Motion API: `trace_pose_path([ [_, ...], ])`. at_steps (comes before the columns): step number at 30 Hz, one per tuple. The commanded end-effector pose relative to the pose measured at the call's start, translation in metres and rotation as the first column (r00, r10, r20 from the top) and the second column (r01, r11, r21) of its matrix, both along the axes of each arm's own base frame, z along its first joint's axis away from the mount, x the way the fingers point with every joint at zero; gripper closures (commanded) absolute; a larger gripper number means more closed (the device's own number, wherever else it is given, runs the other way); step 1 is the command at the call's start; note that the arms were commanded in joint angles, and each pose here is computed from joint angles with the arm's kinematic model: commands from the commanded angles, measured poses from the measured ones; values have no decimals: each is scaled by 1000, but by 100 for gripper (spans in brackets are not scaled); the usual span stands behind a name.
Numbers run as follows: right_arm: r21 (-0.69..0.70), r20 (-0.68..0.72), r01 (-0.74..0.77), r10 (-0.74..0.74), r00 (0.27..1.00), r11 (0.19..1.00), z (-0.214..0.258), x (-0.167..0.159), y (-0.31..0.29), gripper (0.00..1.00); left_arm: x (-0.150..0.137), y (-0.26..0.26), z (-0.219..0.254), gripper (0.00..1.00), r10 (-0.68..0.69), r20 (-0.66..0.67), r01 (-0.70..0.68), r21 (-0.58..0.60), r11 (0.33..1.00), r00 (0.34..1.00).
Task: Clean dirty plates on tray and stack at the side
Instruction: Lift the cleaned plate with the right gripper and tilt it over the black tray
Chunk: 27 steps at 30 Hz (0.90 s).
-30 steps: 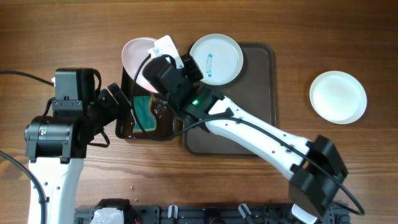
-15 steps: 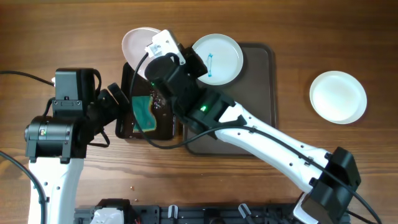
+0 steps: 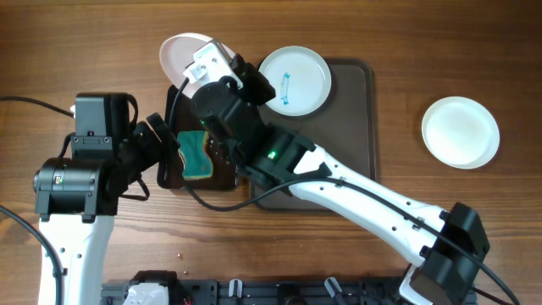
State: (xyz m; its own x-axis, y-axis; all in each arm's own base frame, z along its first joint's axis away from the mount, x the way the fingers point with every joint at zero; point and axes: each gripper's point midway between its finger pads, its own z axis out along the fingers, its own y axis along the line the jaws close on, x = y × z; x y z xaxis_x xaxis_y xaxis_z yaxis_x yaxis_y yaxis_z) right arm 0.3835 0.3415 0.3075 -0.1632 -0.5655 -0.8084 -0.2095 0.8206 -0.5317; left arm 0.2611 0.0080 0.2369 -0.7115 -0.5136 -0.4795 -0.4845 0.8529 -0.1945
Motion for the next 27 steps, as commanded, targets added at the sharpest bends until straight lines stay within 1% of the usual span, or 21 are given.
trace_pose_path([
  [1, -9, 64, 7, -6, 998, 1000, 29, -8, 0, 96, 1, 1, 6, 0, 18, 20, -18, -14, 1000, 1000],
  [6, -12, 69, 4, -4, 998, 1000, 29, -15, 5, 96, 1, 1, 6, 0, 18, 20, -18, -14, 1000, 1000],
  [27, -9, 69, 4, -4, 998, 1000, 29, -15, 5, 96, 1, 1, 6, 0, 18, 20, -18, -14, 1000, 1000],
])
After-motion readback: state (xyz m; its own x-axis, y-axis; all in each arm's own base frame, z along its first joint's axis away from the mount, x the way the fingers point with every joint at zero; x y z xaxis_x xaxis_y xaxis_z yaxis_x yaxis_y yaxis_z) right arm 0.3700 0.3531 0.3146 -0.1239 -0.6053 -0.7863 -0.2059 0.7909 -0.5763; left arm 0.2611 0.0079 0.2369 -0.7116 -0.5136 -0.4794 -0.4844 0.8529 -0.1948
